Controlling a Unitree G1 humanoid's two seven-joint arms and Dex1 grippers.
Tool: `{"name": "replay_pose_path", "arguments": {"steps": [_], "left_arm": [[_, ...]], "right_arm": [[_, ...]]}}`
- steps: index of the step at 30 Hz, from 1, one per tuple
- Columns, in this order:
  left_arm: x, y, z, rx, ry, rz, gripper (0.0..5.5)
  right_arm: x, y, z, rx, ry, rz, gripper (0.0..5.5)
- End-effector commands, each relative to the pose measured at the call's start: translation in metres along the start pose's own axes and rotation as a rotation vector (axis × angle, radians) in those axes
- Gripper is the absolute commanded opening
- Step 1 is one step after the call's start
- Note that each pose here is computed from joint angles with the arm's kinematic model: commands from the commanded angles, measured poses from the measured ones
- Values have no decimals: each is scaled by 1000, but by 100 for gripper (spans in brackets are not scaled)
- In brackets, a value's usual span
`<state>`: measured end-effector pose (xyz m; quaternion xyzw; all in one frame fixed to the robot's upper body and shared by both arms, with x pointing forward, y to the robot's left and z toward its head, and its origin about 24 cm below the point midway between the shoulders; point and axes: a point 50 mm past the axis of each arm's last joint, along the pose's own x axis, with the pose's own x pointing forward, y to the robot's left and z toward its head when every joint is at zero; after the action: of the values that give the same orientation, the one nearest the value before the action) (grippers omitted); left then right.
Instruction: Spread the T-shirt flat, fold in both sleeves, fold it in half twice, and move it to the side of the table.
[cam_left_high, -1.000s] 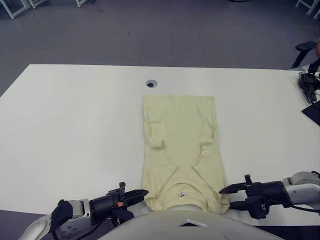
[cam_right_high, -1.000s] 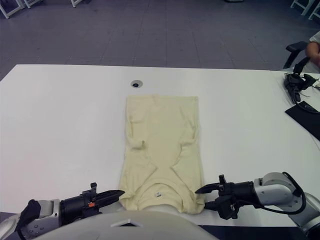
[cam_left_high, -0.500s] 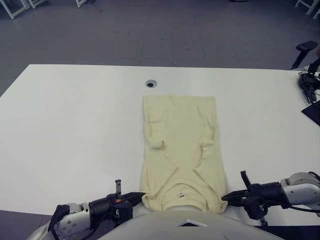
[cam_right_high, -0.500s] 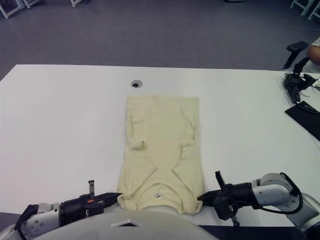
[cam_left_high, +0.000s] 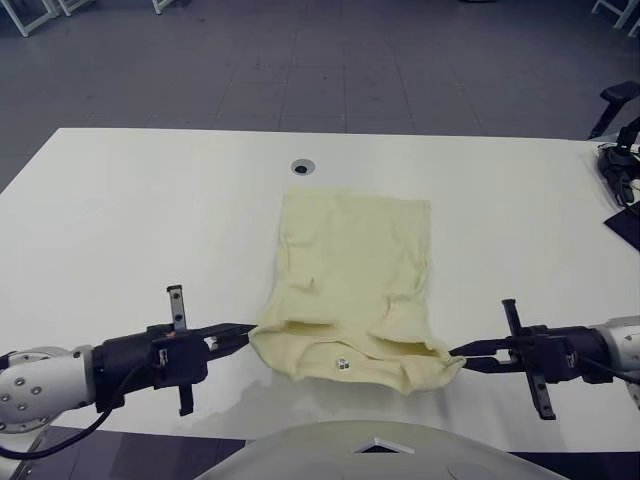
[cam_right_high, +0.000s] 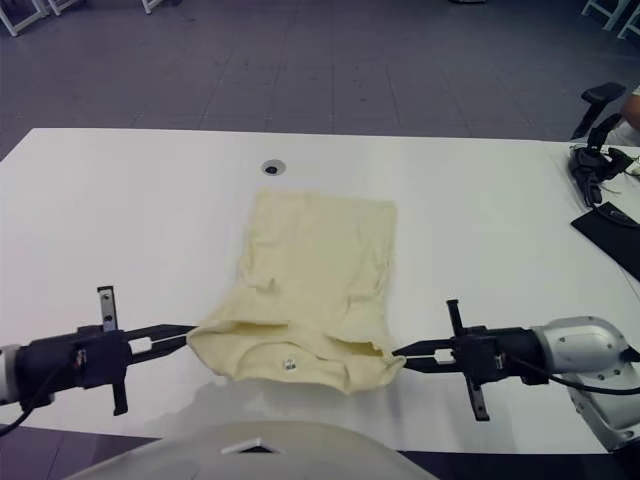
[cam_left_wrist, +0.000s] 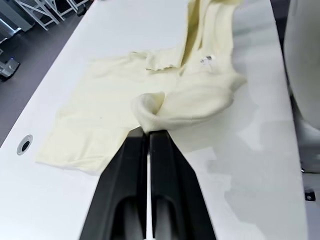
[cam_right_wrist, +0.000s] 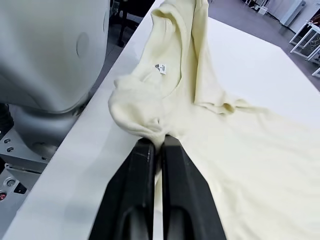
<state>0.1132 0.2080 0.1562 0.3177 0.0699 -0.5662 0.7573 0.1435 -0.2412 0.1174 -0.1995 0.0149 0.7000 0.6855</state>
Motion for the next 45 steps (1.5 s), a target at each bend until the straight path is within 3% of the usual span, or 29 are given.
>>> {"name": "replay_pose_path", "arguments": {"steps": [1, 14, 21, 27, 38, 45], "left_arm": [[-8, -4, 7, 31, 49, -13, 0], [-18, -20, 45, 3, -124, -97, 0], [-18, -9, 39, -7, -87, -152, 0], [-5, 27, 18, 52, -18, -110, 0], [43, 103, -33, 100, 61, 62, 0], [70, 138, -54, 36, 20, 179, 0]], "right_arm": [[-4, -1, 13, -15, -33, -17, 1], [-12, -1, 39, -72, -105, -53, 1], [-13, -7, 33, -78, -48, -38, 1], [-15, -42, 15, -116, 34, -96, 1], [1, -130, -12, -171, 70, -237, 1], [9, -154, -42, -91, 89, -302, 1]]}}
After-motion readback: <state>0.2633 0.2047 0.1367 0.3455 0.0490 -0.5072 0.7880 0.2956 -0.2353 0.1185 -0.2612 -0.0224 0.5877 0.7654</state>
